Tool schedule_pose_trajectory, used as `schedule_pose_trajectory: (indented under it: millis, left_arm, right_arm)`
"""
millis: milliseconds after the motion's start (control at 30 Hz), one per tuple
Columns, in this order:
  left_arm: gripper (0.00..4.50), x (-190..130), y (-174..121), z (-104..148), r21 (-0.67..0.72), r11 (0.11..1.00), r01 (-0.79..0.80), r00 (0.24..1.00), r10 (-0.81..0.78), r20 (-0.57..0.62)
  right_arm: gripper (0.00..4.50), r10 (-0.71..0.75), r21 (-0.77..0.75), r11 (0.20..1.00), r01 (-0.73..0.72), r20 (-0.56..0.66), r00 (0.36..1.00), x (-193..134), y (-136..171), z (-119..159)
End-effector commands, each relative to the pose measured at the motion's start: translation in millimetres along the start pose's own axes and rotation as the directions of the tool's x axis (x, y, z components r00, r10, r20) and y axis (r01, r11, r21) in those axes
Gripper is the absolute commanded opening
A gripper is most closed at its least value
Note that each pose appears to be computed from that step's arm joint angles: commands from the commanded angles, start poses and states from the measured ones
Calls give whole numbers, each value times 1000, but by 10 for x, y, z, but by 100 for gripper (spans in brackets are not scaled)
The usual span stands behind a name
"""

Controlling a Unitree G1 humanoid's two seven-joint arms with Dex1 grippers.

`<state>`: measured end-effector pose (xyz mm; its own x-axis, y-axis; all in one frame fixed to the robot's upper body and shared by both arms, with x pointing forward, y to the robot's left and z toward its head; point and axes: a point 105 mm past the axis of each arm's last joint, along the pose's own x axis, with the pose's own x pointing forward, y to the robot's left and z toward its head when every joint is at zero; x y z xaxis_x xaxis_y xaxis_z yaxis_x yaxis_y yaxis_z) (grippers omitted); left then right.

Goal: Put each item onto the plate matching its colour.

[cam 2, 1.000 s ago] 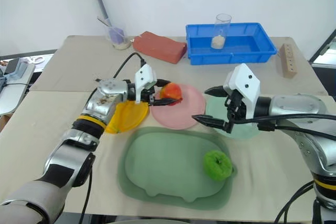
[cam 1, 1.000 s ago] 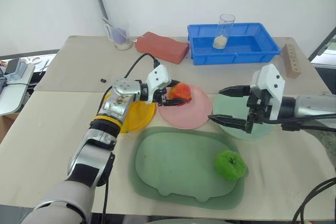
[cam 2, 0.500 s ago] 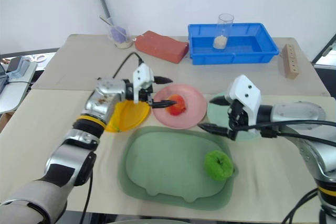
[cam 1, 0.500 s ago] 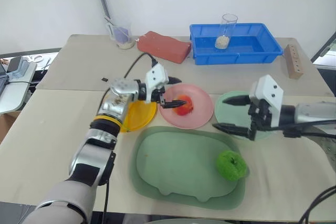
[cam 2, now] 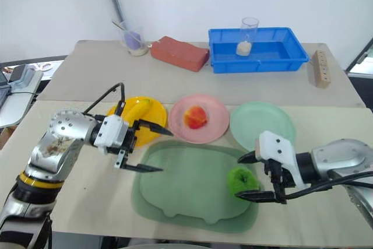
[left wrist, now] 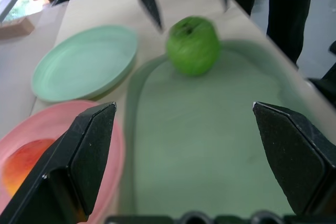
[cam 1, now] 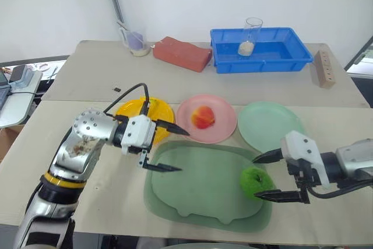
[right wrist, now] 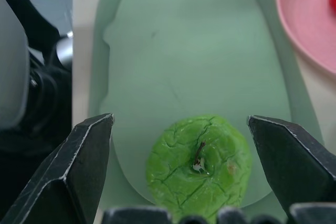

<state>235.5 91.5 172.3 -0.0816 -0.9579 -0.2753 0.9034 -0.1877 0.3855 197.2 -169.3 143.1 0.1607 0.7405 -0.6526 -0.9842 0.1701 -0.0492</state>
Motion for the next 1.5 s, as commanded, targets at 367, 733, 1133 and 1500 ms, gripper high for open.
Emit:
schedule_pose_trajectory:
  millis: [367, 733, 1133, 1500]
  left_arm:
    - [443, 18, -25, 88, -4, 995, -103, 995, 103, 2]
    - [450, -12, 94, 190, -73, 986, -147, 988, 150, 36]
    - [450, 135, 527, 302, -158, 947, -279, 945, 300, 130]
    - [450, 207, 566, 265, -165, 920, -355, 914, 379, 144]
  right_arm:
    - [450, -18, -100, 995, 12, -54, 998, 164, -117, -215]
    - [298, -106, 26, 994, 103, 95, 990, -30, -366, 51]
    - [298, -733, 238, 667, 706, 40, 679, -593, -1636, -238]
    - [401, -747, 342, 620, 706, -16, 664, -475, -1776, -436]
